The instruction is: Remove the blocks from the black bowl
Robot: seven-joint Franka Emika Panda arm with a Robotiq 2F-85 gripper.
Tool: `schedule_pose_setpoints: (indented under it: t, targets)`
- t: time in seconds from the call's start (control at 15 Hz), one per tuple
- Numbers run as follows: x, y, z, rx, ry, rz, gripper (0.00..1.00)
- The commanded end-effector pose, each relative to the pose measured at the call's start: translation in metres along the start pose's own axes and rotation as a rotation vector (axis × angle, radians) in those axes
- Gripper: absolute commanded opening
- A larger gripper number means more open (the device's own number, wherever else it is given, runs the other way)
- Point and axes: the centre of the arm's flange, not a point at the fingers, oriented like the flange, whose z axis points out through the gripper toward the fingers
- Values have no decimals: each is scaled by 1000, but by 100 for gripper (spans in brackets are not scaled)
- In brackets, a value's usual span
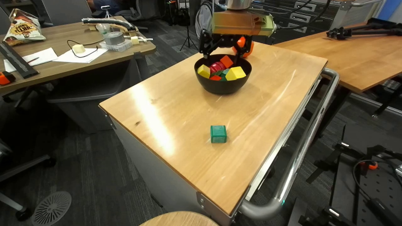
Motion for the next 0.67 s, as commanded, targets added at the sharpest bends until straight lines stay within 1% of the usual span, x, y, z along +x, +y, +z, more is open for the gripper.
schedule_pose_setpoints:
  t: [0.0, 0.07, 0.13, 0.2, 0.27, 0.4, 0.53, 0.6]
  targets:
    - [3, -7, 6, -17, -7, 31, 100]
    - [3, -7, 9, -20, -9, 33, 100]
    - [2, -7, 10, -23, -8, 30, 75]
    - [1, -7, 10, -24, -5, 27, 72]
    - [0, -8, 11, -25, 0, 22, 66]
    - [-2, -10, 11, -24, 2, 16, 49]
    - [-3, -12, 11, -21, 10, 7, 34]
    - [-3, -15, 10, -20, 14, 2, 30]
